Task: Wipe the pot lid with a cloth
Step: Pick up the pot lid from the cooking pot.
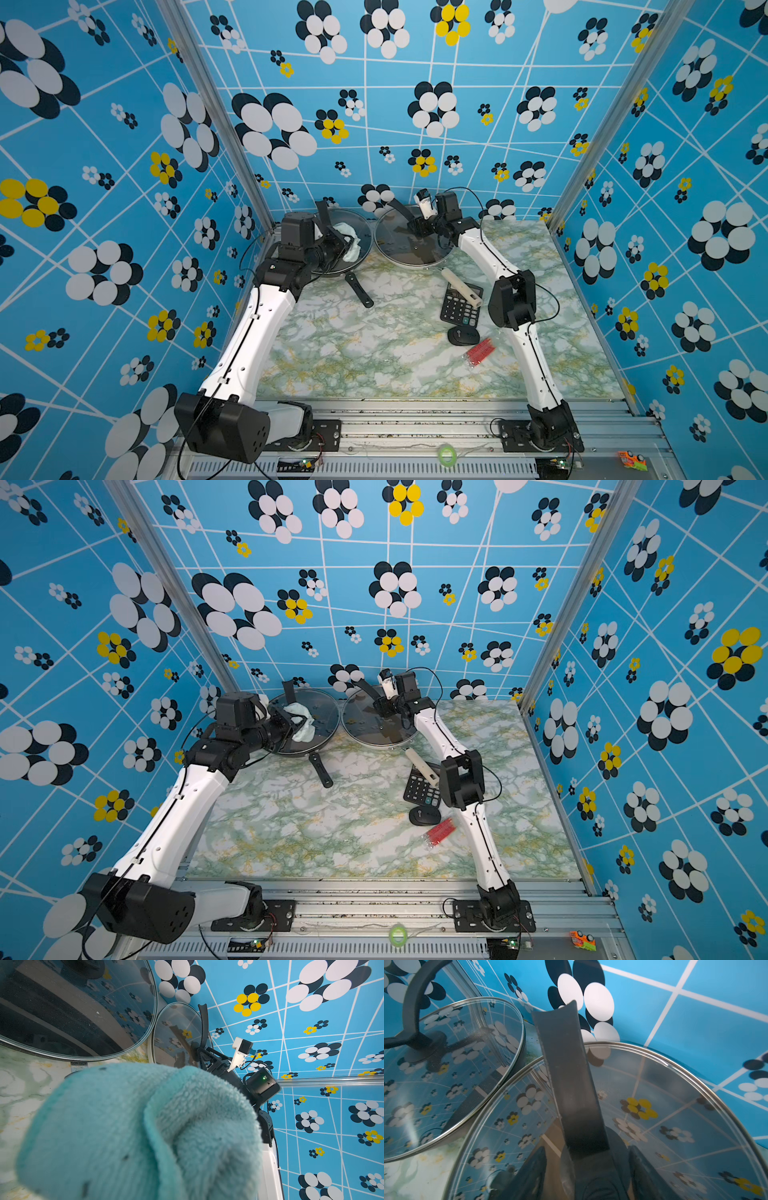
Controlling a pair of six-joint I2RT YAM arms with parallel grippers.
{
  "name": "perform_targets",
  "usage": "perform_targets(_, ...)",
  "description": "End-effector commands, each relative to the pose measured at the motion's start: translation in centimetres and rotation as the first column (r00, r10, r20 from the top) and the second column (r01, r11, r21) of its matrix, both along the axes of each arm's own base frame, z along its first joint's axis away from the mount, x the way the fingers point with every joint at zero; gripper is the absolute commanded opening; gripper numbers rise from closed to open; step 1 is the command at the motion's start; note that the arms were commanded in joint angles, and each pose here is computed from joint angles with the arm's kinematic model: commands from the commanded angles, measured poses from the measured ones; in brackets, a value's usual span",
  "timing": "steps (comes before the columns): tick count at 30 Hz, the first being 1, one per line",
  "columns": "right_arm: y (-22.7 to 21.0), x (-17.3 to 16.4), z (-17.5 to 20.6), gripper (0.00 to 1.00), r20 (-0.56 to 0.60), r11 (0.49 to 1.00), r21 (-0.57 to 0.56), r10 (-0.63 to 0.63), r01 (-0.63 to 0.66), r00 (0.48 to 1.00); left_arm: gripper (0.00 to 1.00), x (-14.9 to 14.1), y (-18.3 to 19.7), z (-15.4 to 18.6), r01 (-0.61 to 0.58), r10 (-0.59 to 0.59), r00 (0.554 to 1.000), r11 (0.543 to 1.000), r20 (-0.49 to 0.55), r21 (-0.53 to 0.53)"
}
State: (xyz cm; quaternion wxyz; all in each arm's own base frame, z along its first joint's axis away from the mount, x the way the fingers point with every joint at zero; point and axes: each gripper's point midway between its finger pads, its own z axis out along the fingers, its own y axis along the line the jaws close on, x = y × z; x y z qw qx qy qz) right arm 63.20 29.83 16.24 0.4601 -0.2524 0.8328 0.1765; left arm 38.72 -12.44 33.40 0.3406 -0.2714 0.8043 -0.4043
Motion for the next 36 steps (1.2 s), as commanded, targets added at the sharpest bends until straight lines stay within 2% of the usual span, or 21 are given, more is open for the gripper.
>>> perform_targets(1,0.4,1.1,-0.8,0.62,0.036,1.0,0.023,-0.016,0.015,0.999,0.03,-0.1,-0.4,1.2,0.042,-0.043,0.999,0.998,0.023,0.037)
perform_targets(8,0.5,2.4,-3.2,0.56,0.064,0.998,0.018,-0.057,0.056,0.996,0.03,-0.5,0.7,1.0,0.022,-0.022,1.0,0.998,0.001,0.052)
perform_targets(15,1.2,2.0,-5.2,0.4,0.054,0.999,-0.024,-0.039,0.04,0.998,0.03,-0.8,1.6,0.7,0.005,-0.004,1.0,0.998,-0.013,0.064)
perform_targets(21,1.5,1.7,-5.4,0.18,0.065,0.996,-0.066,-0.054,0.058,0.996,0.03,-0.7,1.8,0.5,0.007,-0.006,1.0,0.998,-0.019,0.06)
perform_targets(28,1.1,2.0,-0.7,0.01,0.188,0.986,-0.108,-0.108,0.129,0.976,0.03,-0.5,1.7,0.3,0.009,-0.009,1.0,0.999,-0.007,0.042)
perform_targets(36,0.2,1.8,10.3,0.0,0.39,0.98,-0.007,-0.181,0.199,0.903,0.02,-0.2,1.4,0.3,0.027,-0.027,0.999,0.999,0.026,0.023)
